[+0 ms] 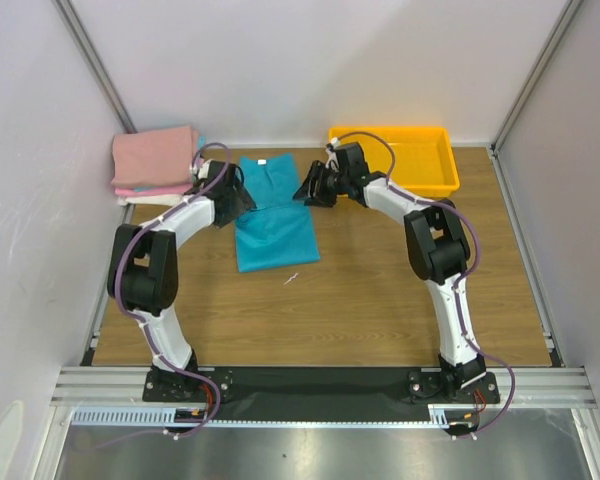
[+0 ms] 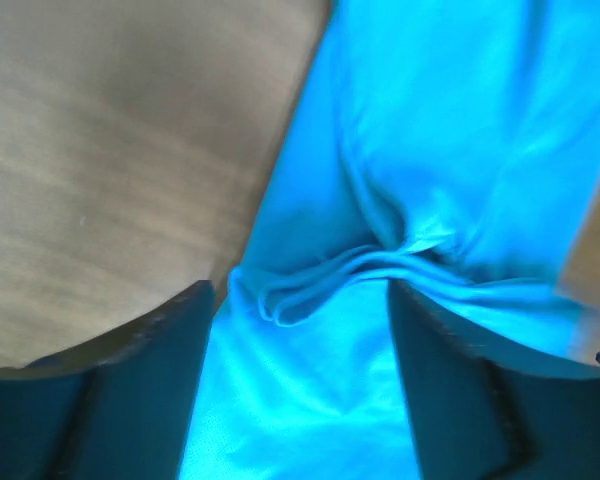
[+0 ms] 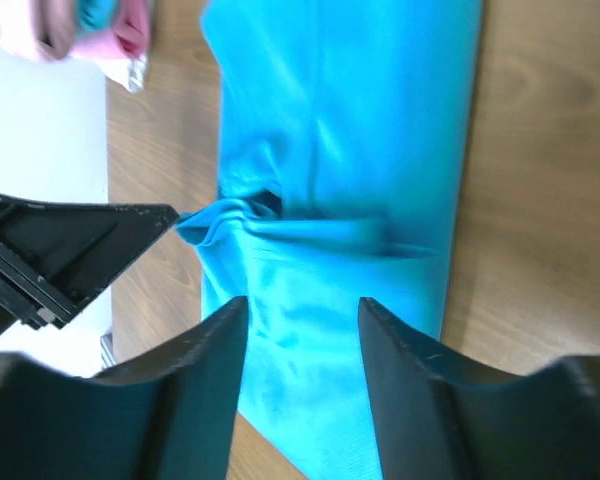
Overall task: Fold and stack the t-shirts
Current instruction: Fold the tshirt
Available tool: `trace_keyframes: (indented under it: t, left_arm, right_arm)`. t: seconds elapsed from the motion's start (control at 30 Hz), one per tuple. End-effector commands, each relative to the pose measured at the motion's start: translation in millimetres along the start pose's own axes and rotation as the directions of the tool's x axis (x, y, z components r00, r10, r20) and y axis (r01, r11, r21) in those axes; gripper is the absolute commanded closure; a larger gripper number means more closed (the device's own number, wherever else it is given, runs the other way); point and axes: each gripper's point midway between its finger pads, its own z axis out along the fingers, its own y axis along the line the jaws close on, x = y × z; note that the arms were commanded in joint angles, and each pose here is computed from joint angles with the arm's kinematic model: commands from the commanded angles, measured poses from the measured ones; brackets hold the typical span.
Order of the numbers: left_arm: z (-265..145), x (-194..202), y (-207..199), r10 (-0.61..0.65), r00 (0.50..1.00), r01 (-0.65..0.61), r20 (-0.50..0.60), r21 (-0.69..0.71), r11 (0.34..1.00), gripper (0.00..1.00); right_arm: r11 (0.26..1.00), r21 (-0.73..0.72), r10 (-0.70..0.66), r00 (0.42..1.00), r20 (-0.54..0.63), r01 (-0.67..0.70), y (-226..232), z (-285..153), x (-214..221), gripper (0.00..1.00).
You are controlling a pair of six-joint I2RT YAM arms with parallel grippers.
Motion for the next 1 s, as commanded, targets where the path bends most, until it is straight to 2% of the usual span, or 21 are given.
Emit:
trace_keyframes:
  t: [0.0,0.13,0.3,0.4,0.57,0.77,0.97]
  left_arm:
    - [-26.8,-50.0,-37.3,0.036,0.993,-0.051,0.114,0.134,0.99,0.17]
    - [-65.8,-79.9,-58.5,0.077,0.976,-0.122,0.204,0.218,0.968,0.1]
    - [-102.0,-70.9,-77.0,0.076,0.973,-0.158,0.216,0.396,0.905,0.08]
    - [-98.8,-47.3,-70.7,0.06,0.983,-0.133,0.176,0.44,0.888,0.09]
    - [-82.8,-7.1,-50.4,0.026,0.998,-0.051,0.063,0.427,0.903,0.09]
    - [-66.5,6.5,-57.1,-0.015,1.0,0.0,0.027,0.481,0.877,0.09]
    - [-37.6,16.0,-55.3,-0.028,0.999,0.032,-0.017,0.447,0.894,0.09]
  right_arm:
    - [0.995,-0.032,-0.094,0.994,0.062,0.096,29.5,-18.7,-34.1,0.43]
    - [0.987,-0.038,-0.149,0.983,0.111,0.154,52.6,-38.8,-50.3,0.34]
    - [0.986,-0.083,-0.139,0.986,0.093,0.147,65.9,-50.2,-30.4,0.32]
    - [0.986,-0.09,-0.135,0.988,0.071,0.141,64.4,-51.7,-5.4,0.32]
    - [0.991,-0.076,-0.109,0.992,0.058,0.113,57.6,-55.8,21.3,0.32]
    - [0.996,-0.054,-0.075,0.997,0.032,0.077,49.1,-47.6,42.2,0.32]
    - [0.999,-0.03,-0.041,0.998,0.045,0.042,40.6,-30.0,47.5,0.32]
